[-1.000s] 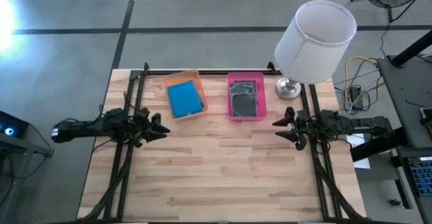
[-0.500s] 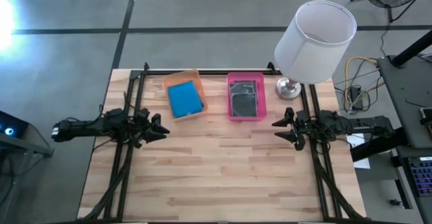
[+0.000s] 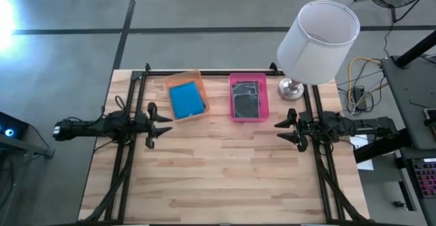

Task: Pick & place jewel cases by type
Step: Return to Home Position

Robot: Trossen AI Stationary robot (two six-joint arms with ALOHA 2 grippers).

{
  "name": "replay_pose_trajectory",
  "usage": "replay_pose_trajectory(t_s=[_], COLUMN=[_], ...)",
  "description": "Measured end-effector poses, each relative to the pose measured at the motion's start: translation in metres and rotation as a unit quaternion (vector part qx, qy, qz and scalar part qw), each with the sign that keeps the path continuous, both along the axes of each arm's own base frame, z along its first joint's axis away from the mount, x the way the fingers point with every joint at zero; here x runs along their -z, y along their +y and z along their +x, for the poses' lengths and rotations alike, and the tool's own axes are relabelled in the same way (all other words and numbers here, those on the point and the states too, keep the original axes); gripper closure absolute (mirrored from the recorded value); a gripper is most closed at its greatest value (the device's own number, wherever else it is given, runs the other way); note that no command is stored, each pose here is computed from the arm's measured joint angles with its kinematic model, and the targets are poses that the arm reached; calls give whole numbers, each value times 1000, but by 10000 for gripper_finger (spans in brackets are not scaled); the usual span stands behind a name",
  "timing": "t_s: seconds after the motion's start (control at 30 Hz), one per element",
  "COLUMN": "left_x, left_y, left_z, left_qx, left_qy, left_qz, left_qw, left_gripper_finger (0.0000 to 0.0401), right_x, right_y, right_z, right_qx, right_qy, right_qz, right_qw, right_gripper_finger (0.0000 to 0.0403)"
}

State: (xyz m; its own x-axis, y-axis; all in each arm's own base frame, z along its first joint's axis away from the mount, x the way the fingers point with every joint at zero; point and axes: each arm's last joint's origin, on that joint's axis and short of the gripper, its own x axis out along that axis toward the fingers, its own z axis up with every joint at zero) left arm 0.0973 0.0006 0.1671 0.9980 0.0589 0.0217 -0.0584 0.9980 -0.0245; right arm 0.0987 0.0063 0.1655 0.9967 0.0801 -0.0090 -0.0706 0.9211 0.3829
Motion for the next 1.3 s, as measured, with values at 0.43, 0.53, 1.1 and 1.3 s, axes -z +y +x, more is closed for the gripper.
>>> replay_pose_trajectory(t_s=[0.43, 0.53, 1.1, 1.3], left_x=[-3, -3, -3, -3], left_y=[0, 0, 0, 0], left_z=[0, 0, 0, 0], left_qx=[-7, -6, -4, -4], left_qy=[-12, -12, -10, -9], left_qz=[-19, -19, -19, -19], left_qw=[1000, 1000, 1000, 1000], left_gripper_finger=[266, 266, 266, 266], right_x=[0, 0, 0, -5], right_y=[0, 0, 0, 2], right_z=[0, 0, 0, -2], right_qx=[0, 0, 2, 21], right_qy=[0, 0, -3, -33], right_qz=[0, 0, -15, -57], right_qw=[1000, 1000, 1000, 998], right_gripper_finger=[184, 184, 184, 184])
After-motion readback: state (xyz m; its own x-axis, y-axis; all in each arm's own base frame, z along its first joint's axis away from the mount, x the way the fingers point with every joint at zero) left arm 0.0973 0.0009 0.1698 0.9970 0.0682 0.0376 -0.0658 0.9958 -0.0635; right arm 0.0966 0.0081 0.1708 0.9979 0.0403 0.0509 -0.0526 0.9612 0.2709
